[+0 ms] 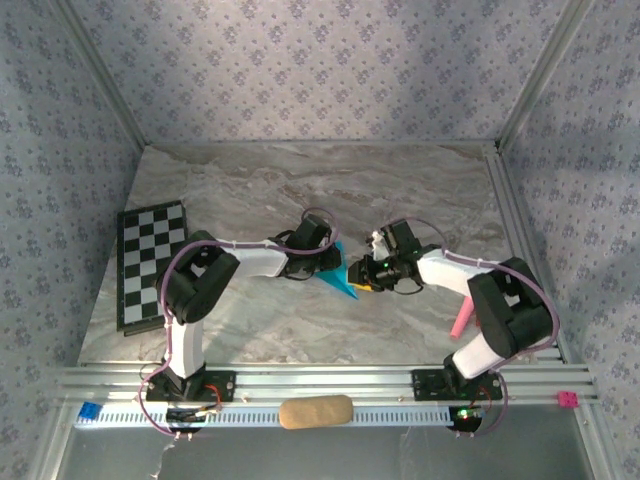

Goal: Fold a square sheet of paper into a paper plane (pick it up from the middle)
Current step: Fourth fold the wing at the center of the table.

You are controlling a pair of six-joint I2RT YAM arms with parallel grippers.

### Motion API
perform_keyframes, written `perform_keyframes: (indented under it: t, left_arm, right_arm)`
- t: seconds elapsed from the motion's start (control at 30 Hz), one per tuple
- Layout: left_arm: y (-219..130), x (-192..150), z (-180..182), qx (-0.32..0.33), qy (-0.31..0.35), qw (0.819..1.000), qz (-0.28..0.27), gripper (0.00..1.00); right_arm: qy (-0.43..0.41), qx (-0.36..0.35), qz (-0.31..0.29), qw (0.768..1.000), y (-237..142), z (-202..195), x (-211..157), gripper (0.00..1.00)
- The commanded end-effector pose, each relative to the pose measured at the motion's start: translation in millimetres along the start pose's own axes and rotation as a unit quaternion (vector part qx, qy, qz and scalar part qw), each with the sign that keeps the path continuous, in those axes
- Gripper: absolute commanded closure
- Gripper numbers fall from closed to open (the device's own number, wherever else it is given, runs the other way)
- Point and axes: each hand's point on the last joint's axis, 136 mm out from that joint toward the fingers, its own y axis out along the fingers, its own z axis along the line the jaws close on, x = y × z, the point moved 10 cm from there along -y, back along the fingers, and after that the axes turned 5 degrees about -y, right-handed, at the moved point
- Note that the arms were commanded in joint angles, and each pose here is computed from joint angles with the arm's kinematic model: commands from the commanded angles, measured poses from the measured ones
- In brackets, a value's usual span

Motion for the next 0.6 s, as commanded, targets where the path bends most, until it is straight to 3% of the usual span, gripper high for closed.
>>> perform_keyframes:
  t: [0.0,0.23,0.57]
  left_arm:
    - [3,-4,4,0.007,0.003,1.000,0.008,0.83]
    - [4,-5,3,0.005,0.005,1.000,0.011,0.83]
    - [3,-5,2,0.005,0.006,1.000,0.010,0.83]
  right_arm:
    - [-0.010,0.008,0.006,1.000,-1,4,0,0.67]
    - [-0.020,0.053,0.018,0.998,11,13,9,0.95]
    - [0.006,0.033,0.044,0.998,30,-3,9,0.99]
